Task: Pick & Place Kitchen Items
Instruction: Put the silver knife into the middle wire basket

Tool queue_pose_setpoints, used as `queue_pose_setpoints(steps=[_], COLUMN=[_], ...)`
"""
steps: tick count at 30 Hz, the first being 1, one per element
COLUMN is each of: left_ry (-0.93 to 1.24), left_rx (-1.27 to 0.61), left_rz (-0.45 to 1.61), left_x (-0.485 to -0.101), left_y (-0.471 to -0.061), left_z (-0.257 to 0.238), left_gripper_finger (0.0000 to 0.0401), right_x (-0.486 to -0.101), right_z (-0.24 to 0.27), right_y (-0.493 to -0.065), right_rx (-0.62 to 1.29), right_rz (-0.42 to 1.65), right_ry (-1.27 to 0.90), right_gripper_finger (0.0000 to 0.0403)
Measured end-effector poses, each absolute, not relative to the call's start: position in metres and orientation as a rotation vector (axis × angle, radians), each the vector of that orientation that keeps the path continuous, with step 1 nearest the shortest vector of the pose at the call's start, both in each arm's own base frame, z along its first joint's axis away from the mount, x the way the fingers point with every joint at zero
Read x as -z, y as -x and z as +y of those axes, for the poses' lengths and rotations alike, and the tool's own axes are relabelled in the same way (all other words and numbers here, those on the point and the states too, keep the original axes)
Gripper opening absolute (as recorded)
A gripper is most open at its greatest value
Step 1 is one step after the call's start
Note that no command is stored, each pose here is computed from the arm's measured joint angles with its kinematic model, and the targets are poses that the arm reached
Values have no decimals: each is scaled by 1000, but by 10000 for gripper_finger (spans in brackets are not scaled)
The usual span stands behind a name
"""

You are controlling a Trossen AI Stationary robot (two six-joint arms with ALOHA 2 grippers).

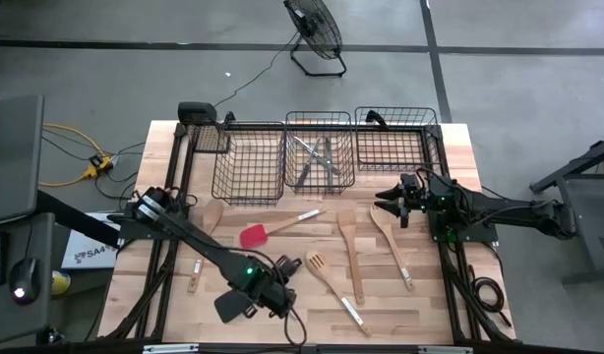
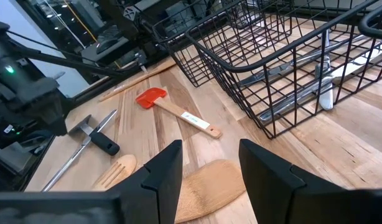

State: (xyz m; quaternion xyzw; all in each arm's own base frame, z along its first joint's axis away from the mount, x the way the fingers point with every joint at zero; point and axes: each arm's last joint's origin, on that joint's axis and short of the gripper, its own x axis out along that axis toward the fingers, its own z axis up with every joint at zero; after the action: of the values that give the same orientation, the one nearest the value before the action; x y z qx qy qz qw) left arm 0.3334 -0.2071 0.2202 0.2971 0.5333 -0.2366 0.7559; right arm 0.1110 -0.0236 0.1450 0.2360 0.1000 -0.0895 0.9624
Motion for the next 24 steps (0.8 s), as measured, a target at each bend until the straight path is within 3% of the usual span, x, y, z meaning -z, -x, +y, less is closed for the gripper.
queue_pose_setpoints(steps=[6, 24], left_ry=[-619, -608], left_rx=[554, 597], left_rz=[1170, 1123], left_x=[-205, -180], left_y=[-331, -331], left_z=[-206, -207], left_gripper_finger=[199, 200], right_x=[-145, -145], right_z=[-24, -24], right_y=[-111, -111], right_rx=[181, 181], right_rz=[202, 203], right_ry=[-478, -478], right_gripper_finger=[151, 151])
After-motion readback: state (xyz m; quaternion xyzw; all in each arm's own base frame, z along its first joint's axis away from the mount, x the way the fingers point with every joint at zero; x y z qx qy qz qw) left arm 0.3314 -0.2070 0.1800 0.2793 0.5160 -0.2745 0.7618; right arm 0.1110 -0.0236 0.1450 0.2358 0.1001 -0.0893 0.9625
